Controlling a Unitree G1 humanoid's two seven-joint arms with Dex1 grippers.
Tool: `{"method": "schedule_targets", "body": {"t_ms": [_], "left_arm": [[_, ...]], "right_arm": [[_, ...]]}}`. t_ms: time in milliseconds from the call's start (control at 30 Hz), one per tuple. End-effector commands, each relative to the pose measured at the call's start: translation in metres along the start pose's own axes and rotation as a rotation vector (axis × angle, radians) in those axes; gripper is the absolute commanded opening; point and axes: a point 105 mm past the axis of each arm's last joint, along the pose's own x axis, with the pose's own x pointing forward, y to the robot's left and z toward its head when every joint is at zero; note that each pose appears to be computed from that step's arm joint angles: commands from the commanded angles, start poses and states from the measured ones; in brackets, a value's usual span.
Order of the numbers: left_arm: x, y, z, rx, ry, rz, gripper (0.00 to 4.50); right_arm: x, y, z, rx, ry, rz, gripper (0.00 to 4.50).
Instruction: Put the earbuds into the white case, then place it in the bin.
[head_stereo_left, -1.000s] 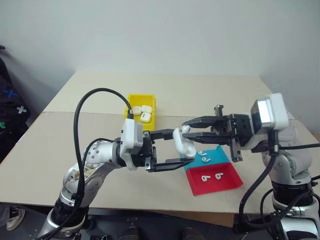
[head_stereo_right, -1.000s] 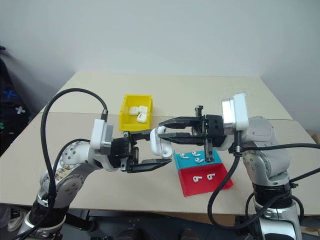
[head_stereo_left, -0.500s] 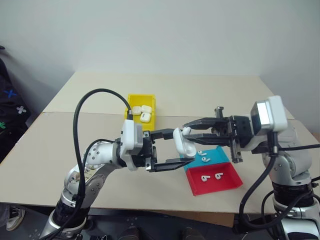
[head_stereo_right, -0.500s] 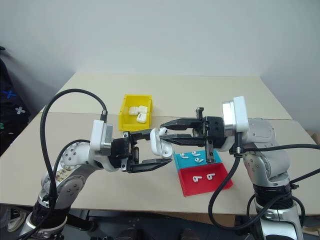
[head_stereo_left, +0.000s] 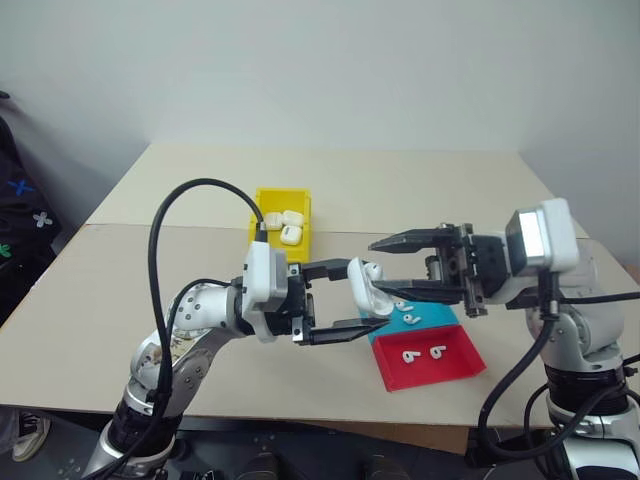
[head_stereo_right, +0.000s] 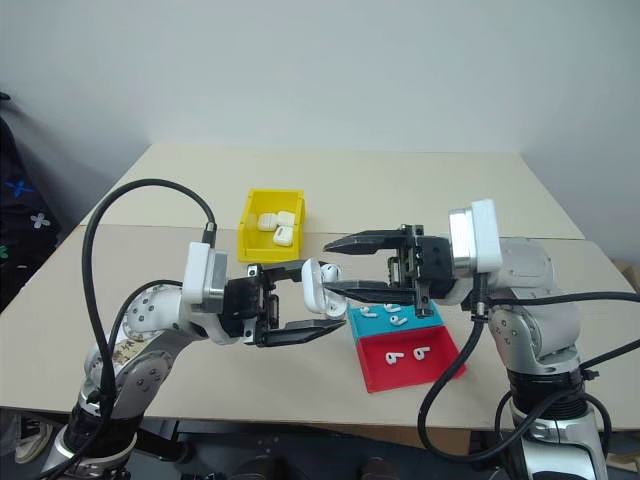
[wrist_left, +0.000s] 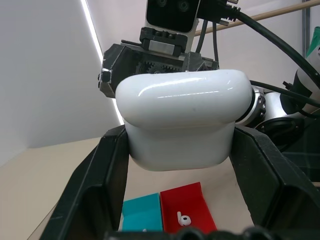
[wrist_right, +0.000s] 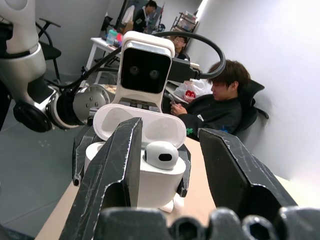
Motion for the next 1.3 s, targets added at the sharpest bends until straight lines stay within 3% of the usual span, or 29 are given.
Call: {"method": "schedule_targets", "body": {"t_ms": [33,133,267,433,633,967,1300], "left_arm": [[-0.008,0.004,0.004,0.058,-0.001,0.029,2.77],[-0.018,0.003,-0.004,0.062,0.049,0.035,2.77],[-0.042,-0.007,-0.024,0.055,0.148,0.039,2.77],[-0.061,-0.021,-0.043,0.035,0.241,0.048,2.77],[-0.065,-0.029,-0.055,0.037,0.286,0.068,2.77],[-0.061,-0.032,-0.055,0.045,0.284,0.098,2.77],[-0.057,-0.030,-0.055,0.055,0.284,0.104,2.77]], "right_arm": [[-0.020,-0.014,0.020,-0.068,0.002,-0.034,2.28],[-0.036,-0.029,0.023,-0.059,0.098,-0.053,2.28],[-0.059,-0.051,-0.012,-0.037,0.497,-0.017,2.28],[-0.078,-0.048,-0.060,-0.029,0.876,0.210,2.28],[-0.078,-0.057,-0.108,0.037,1.127,0.313,2.28],[-0.076,-0.052,-0.150,0.111,1.320,0.382,2.28],[-0.072,-0.041,-0.168,0.148,1.347,0.394,2.28]]}}
